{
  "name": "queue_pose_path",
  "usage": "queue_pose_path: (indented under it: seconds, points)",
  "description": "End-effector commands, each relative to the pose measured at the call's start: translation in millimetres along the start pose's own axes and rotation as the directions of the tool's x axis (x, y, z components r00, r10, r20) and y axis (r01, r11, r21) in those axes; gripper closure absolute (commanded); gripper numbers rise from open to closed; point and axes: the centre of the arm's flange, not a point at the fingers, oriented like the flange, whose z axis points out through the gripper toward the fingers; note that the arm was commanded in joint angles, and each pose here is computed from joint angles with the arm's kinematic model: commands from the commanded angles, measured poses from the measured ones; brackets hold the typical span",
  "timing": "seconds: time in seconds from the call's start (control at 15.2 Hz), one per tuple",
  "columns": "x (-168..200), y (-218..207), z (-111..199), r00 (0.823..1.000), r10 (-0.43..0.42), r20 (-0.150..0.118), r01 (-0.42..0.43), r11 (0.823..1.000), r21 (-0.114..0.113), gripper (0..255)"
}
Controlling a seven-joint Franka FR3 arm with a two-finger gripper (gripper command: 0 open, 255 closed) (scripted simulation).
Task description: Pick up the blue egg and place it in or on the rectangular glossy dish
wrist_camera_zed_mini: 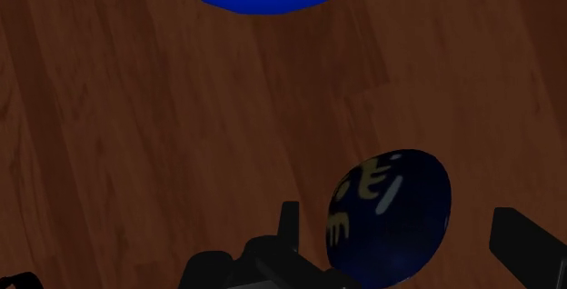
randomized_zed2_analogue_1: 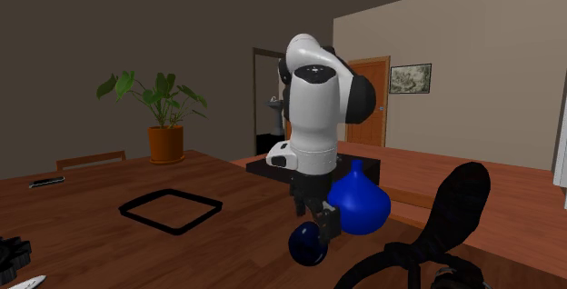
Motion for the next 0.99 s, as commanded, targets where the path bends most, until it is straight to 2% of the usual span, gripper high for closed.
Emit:
queue_pose_path:
  seconds: [0.0,0.46,0.53,0.92]
  points:
    - [0.7,0.1,6.1,1.000,0.000,0.000,0.000,1.000,0.000,0]
    - [0.7,0.1,6.0,1.000,0.000,0.000,0.000,1.000,0.000,0]
    - [0.7,0.1,6.0,1.000,0.000,0.000,0.000,1.000,0.000,255]
    - [0.6,-0.4,5.9,1.000,0.000,0.000,0.000,1.000,0.000,255]
